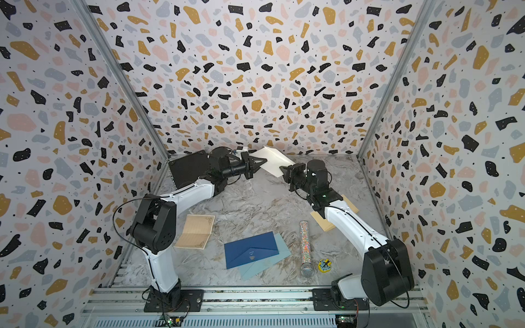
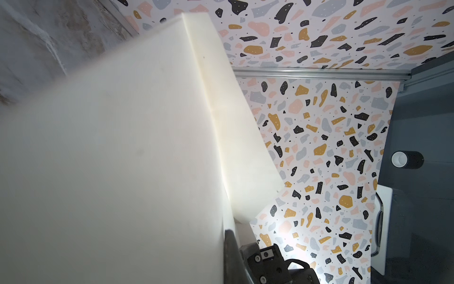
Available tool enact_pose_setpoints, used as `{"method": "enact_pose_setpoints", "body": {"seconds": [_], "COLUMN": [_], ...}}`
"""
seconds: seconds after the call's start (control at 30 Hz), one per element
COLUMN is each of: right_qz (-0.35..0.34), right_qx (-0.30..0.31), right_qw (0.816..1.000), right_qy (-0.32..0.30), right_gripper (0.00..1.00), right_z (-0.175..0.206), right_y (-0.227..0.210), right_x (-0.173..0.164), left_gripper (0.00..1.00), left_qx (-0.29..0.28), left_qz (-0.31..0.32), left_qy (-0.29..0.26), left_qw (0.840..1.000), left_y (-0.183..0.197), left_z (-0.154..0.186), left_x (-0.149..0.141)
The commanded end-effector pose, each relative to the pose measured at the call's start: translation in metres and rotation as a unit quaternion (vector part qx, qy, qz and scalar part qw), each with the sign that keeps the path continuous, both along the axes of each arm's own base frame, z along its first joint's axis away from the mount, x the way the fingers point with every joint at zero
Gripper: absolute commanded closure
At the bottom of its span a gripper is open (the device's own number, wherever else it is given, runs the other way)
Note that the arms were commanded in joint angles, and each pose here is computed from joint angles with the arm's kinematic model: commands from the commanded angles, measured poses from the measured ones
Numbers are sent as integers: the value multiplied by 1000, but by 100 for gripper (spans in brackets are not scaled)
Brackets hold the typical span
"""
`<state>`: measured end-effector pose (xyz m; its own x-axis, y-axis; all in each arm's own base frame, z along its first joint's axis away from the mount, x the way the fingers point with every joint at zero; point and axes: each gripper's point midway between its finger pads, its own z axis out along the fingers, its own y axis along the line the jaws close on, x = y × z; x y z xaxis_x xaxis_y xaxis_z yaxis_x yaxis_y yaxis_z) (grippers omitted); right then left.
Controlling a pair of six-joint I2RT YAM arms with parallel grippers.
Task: Take the letter paper out of the envelope
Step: Pick up the envelope from the envelope.
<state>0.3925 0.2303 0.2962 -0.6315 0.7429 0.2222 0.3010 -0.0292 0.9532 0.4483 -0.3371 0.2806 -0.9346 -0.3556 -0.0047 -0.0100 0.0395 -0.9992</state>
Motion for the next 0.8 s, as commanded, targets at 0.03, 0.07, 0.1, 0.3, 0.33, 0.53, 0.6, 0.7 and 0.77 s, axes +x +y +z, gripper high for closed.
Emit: {"method": "enact_pose_setpoints", "body": {"seconds": [0.03, 0.07, 0.1, 0.3, 0.33, 0.53, 0.6, 0.7, 0.77], "right_qz": [54, 73, 92, 218, 236, 279, 289, 301, 312], "right_qx": [-91, -167, -241, -505, -522, -534, -530, -523, -531], "right_qw": [993, 982, 965, 829, 812, 779, 776, 772, 760], "right_qy": [-42, -40, -51, -100, -110, -175, -183, -199, -207], "right_gripper": [83, 73, 65, 41, 38, 30, 28, 21, 21], "right_z": [5, -4, -8, -31, -33, -27, -28, -24, -24], "right_y": [2, -6, -16, -50, -51, -40, -35, -25, -17], "right_x": [-16, -23, -28, -44, -45, -44, -43, -46, -50], "left_gripper": [100, 100, 100, 100, 100, 100, 100, 100, 100], "left_qx": [-20, -16, -9, 85, 110, 160, 156, 164, 166], "left_qz": [-6, -5, -7, -71, -87, -133, -141, -148, -152], "left_qy": [-67, -72, -78, -125, -132, -146, -149, -154, -156], "left_qw": [998, 997, 997, 986, 981, 967, 966, 963, 962], "left_y": [3, 7, 12, 23, 24, 31, 30, 32, 33], "left_z": [43, 45, 46, 42, 38, 20, 21, 20, 19], "left_x": [-2, -2, -2, -28, -35, -60, -64, -69, -72]}}
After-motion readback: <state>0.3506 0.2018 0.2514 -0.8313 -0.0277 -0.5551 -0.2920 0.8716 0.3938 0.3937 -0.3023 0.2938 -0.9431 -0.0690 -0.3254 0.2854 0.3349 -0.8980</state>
